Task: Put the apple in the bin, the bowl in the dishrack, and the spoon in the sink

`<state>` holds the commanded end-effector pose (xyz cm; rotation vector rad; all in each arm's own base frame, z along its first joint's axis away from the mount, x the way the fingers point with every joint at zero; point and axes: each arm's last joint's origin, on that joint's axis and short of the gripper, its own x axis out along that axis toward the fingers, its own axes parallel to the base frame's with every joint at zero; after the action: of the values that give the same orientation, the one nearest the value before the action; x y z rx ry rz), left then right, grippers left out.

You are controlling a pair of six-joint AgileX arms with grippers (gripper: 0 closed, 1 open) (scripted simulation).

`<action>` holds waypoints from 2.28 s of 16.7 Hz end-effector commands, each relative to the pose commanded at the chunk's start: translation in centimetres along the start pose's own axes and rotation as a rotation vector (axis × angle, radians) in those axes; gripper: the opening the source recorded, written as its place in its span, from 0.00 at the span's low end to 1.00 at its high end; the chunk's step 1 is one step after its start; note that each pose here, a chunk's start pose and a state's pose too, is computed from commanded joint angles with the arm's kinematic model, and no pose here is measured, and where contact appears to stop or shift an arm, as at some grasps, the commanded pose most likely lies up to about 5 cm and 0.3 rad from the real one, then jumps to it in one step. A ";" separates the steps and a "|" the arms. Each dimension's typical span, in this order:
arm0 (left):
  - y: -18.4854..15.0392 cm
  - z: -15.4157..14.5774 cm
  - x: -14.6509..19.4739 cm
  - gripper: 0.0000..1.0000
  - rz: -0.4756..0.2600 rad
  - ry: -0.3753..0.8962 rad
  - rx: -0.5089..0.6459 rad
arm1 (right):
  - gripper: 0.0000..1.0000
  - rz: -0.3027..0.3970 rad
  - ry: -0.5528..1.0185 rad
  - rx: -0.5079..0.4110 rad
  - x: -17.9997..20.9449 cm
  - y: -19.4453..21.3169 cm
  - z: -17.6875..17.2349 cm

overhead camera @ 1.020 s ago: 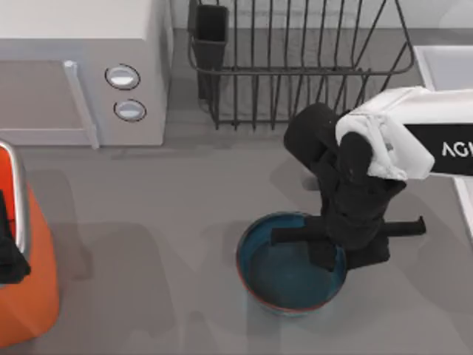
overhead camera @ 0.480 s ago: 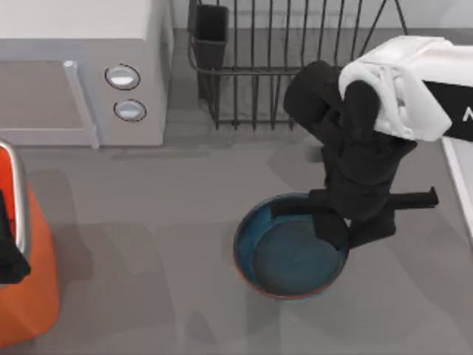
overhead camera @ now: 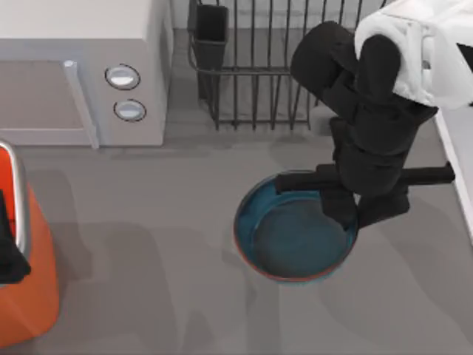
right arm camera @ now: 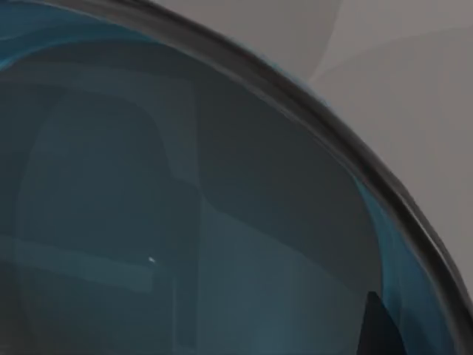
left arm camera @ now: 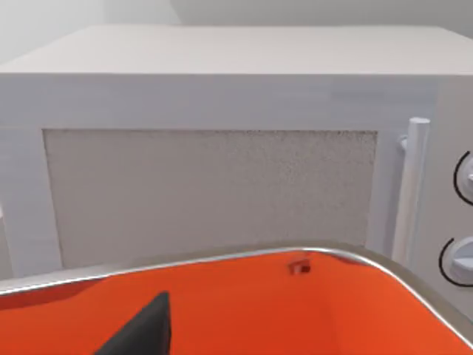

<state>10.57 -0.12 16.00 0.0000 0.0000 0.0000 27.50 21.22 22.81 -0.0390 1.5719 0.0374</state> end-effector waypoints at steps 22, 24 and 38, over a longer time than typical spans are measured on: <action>0.0 0.0 0.0 1.00 0.000 0.000 0.000 | 0.00 -0.047 -1.560 0.032 -18.7 5.8 -8.7; 0.0 0.0 0.0 1.00 0.000 0.000 0.000 | 0.00 -0.045 -1.572 0.047 -19.1 5.6 -9.0; 0.0 0.0 0.0 1.00 0.000 0.000 0.000 | 0.00 -0.045 -1.578 0.053 -6.3 7.8 5.3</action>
<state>10.57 -0.12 16.00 0.0000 0.0000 0.0000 32.45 29.24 29.07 0.0043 -0.0064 -0.0142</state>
